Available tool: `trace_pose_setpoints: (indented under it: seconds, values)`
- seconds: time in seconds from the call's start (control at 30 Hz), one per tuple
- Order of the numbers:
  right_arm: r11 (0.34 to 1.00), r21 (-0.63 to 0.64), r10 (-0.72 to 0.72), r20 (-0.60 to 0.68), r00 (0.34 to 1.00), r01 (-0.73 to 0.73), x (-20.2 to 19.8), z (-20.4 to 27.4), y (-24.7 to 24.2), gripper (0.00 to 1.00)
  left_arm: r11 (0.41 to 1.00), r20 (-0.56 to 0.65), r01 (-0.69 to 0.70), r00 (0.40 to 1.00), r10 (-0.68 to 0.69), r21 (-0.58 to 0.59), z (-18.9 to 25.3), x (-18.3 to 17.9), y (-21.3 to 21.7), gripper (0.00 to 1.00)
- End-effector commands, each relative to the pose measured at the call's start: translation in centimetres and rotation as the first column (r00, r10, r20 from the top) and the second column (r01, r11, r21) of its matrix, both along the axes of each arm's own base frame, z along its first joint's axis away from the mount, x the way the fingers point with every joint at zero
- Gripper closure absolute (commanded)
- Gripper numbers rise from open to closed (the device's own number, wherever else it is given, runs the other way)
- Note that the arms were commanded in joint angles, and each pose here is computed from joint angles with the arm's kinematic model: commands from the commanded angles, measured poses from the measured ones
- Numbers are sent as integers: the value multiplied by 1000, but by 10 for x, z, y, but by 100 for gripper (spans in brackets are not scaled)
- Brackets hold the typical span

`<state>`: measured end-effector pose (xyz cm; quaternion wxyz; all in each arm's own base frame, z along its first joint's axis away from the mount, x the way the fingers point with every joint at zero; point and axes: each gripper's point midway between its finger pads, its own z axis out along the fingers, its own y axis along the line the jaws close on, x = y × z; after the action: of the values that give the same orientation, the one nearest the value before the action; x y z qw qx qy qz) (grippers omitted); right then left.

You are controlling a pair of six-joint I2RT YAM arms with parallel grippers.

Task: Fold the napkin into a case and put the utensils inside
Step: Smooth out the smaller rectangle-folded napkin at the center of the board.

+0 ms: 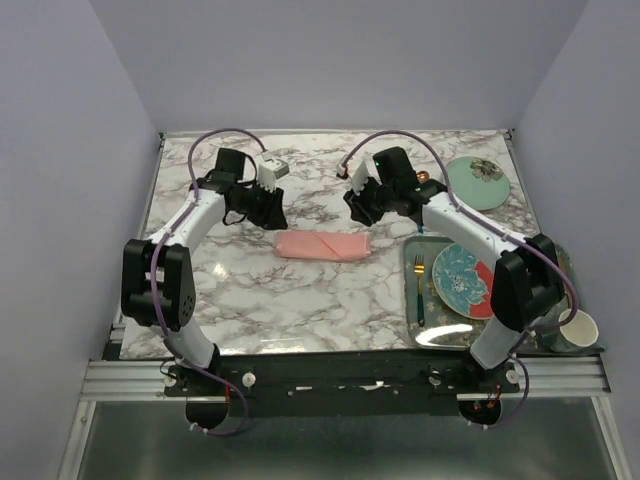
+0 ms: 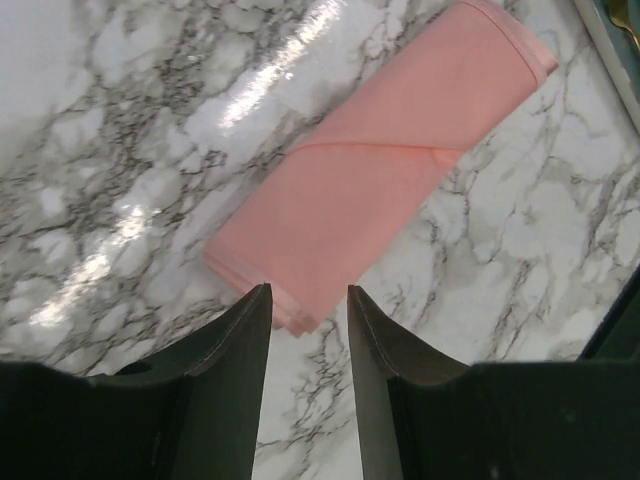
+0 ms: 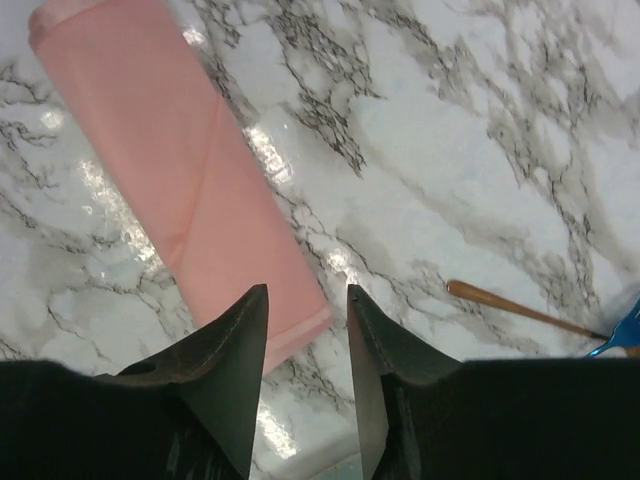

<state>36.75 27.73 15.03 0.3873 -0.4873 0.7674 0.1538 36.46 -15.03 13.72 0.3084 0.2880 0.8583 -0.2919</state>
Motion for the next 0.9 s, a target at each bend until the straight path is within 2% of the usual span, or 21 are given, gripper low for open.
trace_pose_setpoints:
  seconds: [0.0, 0.23, 0.4, 0.53, 0.63, 0.7, 0.77, 0.87]
  values:
    - [999, -48, -2, -336, 942, -15, -48, -52, -16, 57, 997, -169, 39, 984, -51, -73, -18, -24, -38, 55]
    - [991, -134, -41, -477, 878, -27, -60, -104, -26, 59, 1000, -353, 19, 936, -16, 3, -71, -40, -35, 60]
    - [984, -171, -59, -556, 829, -45, -72, -130, -31, 59, 997, -405, 14, 914, 16, 73, -91, -47, -24, 60]
    - [986, -153, -37, -608, 793, -71, -87, -133, -31, 59, 994, -433, 12, 901, 38, 113, -102, -48, -19, 60]
    - [989, -120, -5, -622, 783, -89, -95, -125, -27, 57, 993, -435, 18, 900, 36, 119, -103, -46, -16, 57]
    - [992, -87, 20, -628, 778, -96, -96, -113, -23, 57, 997, -411, 26, 912, 9, 77, -93, -42, -17, 54]
    - [994, -44, 51, -619, 784, -99, -93, -95, -15, 54, 1000, -350, 18, 937, -10, 19, -69, -35, -16, 52]
    - [999, 16, 45, -604, 796, -45, -70, -68, -9, 49, 995, -213, 89, 974, -80, 33, -43, -35, -8, 51]
